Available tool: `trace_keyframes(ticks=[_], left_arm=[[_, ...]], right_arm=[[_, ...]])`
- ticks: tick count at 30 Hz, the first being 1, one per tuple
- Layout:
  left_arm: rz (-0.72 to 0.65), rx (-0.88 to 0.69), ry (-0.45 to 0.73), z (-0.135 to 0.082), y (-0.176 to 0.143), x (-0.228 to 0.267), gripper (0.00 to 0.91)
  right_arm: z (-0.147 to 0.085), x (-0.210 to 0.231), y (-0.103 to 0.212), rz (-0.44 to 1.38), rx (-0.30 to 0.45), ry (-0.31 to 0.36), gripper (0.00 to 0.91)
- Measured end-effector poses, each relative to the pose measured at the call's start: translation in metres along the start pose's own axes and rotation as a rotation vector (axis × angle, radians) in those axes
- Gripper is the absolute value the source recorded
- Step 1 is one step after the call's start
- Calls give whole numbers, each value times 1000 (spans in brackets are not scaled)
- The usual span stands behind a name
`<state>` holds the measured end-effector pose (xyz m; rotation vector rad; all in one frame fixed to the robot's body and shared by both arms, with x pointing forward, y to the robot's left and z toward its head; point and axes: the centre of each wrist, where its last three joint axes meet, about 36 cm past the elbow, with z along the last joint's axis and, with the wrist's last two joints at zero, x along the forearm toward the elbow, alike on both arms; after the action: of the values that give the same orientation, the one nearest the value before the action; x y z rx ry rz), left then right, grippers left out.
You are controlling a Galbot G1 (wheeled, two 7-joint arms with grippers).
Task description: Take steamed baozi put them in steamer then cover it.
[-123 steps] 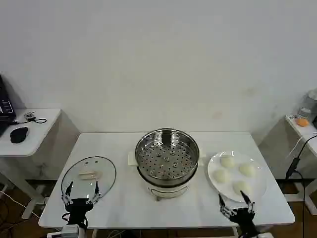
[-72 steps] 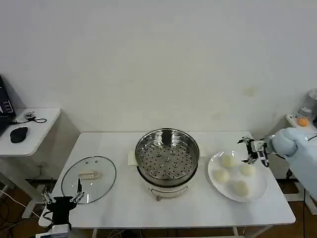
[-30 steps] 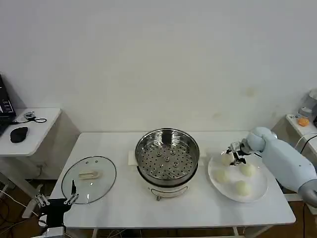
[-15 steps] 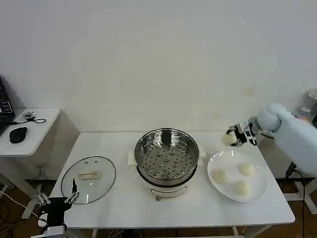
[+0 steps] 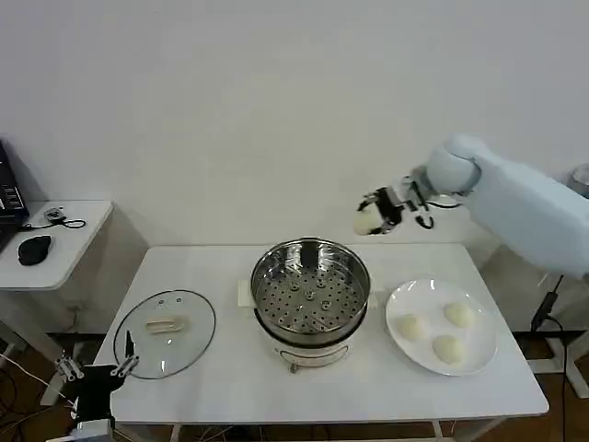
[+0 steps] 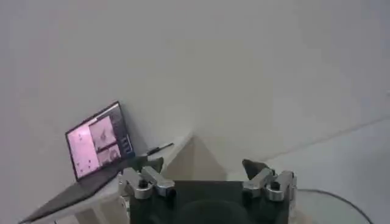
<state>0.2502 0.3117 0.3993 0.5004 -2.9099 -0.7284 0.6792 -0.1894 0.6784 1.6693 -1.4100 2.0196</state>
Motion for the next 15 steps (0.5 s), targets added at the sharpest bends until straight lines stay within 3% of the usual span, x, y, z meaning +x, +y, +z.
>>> trace_keyframes(ticks=[7,15], left_arm=[[-11,1,10,2,1,2,907],[-16,4,18,4,1,4,907]], right_arm=[[-39,-36,-15,-44,139,-55,635],[-50,-70,-4,-82,279,-64,635]])
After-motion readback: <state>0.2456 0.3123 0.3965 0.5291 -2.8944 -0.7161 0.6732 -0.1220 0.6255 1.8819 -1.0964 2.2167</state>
